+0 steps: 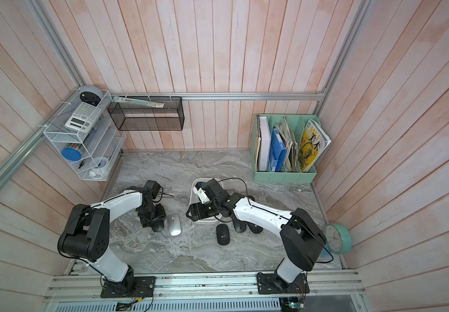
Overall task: Put the mouse in the storage box
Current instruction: Pick up the mouse from the center of the board.
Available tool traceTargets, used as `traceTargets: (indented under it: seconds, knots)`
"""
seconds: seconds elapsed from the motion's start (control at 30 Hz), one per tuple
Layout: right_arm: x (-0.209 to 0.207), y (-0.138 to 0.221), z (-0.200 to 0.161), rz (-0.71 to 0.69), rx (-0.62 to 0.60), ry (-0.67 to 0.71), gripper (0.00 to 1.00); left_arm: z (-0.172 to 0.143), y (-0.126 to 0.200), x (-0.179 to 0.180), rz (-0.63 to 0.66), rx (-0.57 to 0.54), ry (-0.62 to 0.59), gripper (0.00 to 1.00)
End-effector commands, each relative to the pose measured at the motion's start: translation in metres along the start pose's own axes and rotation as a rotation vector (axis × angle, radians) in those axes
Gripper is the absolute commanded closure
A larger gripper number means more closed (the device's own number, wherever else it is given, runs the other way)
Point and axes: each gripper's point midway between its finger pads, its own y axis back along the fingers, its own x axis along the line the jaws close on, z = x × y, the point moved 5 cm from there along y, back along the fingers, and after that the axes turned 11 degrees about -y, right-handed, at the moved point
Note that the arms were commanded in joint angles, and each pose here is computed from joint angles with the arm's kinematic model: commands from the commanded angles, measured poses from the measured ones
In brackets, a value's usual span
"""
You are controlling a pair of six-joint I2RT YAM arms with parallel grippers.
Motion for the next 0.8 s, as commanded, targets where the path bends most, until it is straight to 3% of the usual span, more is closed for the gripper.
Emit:
traceTargets:
  seconds: [0.0, 0.13, 0.5, 0.77]
  knots:
    - [-0.001, -0.006, -0.005, 0.024, 0.023, -0.029, 0.21, 0.005, 0.000, 0.000, 0.000, -0.022, 0.002, 0.37]
    - [0.000, -0.007, -0.005, 0.024, 0.019, -0.027, 0.21, 0.005, 0.004, 0.001, 0.004, -0.034, -0.002, 0.46]
    - [-0.002, 0.005, -0.002, -0.018, -0.013, 0.011, 0.21, 0.008, 0.051, 0.005, 0.023, -0.130, -0.014, 0.46]
    - [-0.036, 0.032, 0.026, -0.056, -0.113, -0.067, 0.21, 0.021, 0.104, -0.037, -0.095, -0.222, -0.075, 0.46]
